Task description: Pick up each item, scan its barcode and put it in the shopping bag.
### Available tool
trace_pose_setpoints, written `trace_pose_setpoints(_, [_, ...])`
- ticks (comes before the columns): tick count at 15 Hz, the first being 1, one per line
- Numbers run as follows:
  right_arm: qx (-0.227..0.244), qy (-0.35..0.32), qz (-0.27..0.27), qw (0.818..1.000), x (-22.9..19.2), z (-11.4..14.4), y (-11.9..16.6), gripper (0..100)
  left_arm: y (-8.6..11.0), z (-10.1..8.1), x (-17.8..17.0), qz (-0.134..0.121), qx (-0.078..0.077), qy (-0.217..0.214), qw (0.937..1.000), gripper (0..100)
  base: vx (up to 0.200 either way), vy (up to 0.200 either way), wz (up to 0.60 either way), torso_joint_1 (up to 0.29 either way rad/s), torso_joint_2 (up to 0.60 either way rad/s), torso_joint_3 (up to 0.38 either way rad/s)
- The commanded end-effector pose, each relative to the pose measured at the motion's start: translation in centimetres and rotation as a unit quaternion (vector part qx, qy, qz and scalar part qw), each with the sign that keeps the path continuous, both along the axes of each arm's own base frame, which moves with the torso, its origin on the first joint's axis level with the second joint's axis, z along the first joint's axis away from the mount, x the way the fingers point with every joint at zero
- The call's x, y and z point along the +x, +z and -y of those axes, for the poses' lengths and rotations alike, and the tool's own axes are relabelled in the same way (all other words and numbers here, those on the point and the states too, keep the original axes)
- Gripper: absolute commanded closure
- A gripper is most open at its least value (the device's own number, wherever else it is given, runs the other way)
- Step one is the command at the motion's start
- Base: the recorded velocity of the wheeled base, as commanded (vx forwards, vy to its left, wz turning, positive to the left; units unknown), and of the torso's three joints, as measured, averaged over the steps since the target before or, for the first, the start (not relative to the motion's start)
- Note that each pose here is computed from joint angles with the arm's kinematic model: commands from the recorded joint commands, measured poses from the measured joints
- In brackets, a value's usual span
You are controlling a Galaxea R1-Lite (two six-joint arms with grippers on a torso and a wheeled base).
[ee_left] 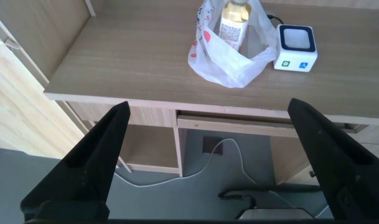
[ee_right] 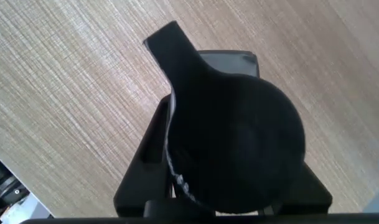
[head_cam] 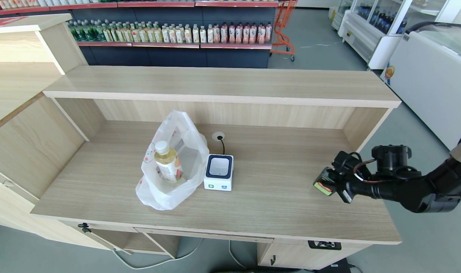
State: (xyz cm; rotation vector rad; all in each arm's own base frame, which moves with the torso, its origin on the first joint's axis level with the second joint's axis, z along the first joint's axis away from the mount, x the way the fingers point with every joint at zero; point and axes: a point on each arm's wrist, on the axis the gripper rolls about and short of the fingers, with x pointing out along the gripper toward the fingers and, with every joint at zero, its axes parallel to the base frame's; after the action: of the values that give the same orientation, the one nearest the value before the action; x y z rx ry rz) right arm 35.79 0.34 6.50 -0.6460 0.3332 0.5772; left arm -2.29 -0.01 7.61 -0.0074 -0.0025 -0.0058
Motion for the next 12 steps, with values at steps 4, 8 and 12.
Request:
trace_pose_setpoints(4, [-0.164,0.063,0.188,0.966,-9.3,3.5,6.4,100,0.0,0.0,0.0,0.0,0.0,0.0,1.0,0,0.0,0.0,0.0,0.0,0.0,0.0])
trace_pose_setpoints(8, [-0.339,0.347,0.361,0.796,-11.2,0.7,6.7,100,0.0,0.0,0.0,0.0,0.0,0.0,1.0,0,0.0,0.0,0.0,0.0,0.0,0.0])
trace_pose_setpoints(12, [-0.335,0.539,0.526,0.566,-14.1,-4.6,5.7,100,0.0,0.0,0.0,0.0,0.0,0.0,1.0,0,0.0,0.0,0.0,0.0,0.0,0.0])
